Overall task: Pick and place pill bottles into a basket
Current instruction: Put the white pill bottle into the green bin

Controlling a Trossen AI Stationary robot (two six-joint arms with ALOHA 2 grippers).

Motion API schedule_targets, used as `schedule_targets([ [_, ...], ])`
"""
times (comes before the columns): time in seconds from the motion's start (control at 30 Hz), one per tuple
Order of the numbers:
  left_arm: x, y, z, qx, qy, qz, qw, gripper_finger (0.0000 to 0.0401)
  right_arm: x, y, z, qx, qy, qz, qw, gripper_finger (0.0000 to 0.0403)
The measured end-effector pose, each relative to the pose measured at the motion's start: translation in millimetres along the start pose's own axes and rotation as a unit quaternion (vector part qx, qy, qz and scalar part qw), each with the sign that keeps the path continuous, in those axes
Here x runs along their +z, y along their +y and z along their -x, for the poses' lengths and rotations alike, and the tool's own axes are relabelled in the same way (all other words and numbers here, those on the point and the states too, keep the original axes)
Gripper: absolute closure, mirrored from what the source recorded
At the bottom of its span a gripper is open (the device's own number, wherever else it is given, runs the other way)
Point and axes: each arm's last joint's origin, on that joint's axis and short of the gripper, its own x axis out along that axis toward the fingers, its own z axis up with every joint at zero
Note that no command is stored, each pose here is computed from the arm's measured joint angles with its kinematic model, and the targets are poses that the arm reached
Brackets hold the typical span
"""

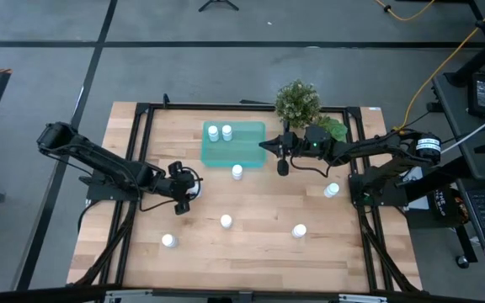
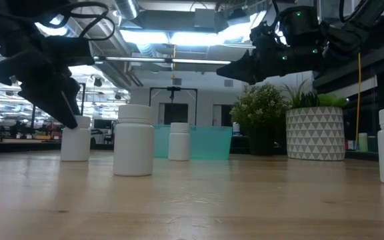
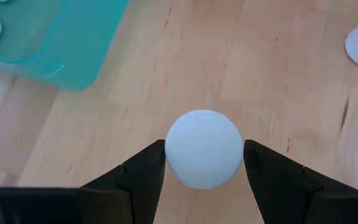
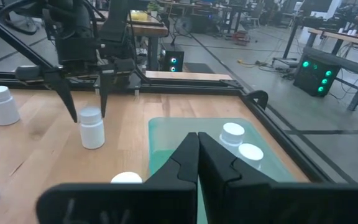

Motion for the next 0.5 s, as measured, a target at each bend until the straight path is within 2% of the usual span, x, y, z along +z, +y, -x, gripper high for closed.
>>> schedule_targets([
  [0.23, 0.4, -0.9, 0.1, -0.011, 0.002, 0.001, 1.0, 0.0197, 0.0, 0.1, 0.0, 0.0, 0.0, -0.001, 1.0, 0.0398],
  [0.43, 0.7, -1.0, 0.2, -0.012, 0.0, 0.001, 1.0, 0.025, 0.0, 0.0, 0.0, 0.0, 0.0, -0.002, 1.0, 0.0398],
  [0.5, 0.6, -1.1, 0.2, -0.015, 0.001, 0.001, 1.0, 0.0253, 0.0, 0.0, 0.0, 0.0, 0.0, -0.002, 1.0, 0.0398],
])
